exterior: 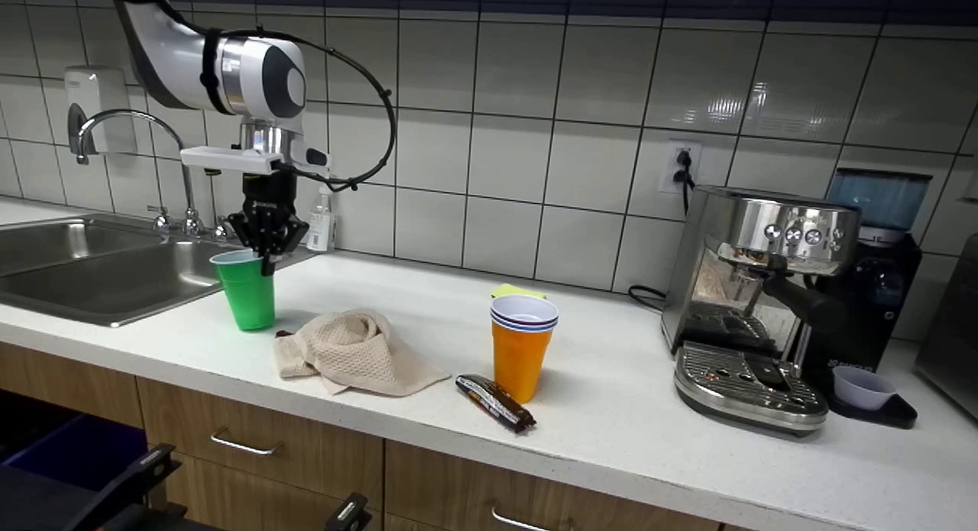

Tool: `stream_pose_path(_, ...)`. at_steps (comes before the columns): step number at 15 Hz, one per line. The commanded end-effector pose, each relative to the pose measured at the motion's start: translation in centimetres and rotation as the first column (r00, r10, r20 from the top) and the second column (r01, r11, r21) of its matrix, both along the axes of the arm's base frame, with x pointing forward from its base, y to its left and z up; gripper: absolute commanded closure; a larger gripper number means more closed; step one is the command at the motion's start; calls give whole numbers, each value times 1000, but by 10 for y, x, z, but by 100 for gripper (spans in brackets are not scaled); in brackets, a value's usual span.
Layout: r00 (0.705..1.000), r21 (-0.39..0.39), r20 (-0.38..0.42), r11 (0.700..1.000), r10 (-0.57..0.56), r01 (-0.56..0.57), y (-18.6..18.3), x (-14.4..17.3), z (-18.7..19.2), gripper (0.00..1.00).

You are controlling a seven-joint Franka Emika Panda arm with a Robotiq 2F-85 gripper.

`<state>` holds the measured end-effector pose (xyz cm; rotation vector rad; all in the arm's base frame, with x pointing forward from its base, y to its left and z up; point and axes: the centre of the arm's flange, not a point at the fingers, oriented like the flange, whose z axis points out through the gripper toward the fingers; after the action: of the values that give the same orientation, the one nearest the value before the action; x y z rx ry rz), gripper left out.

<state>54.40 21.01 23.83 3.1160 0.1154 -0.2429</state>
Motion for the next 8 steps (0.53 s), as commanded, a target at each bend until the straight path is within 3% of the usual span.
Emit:
stream_pose_path(1, 999, 13, 34, 999, -30, 30, 0, -3, 30, 99)
stream_pose_path(8, 992, 46, 110, 998, -57, 52, -11, -6, 77, 99)
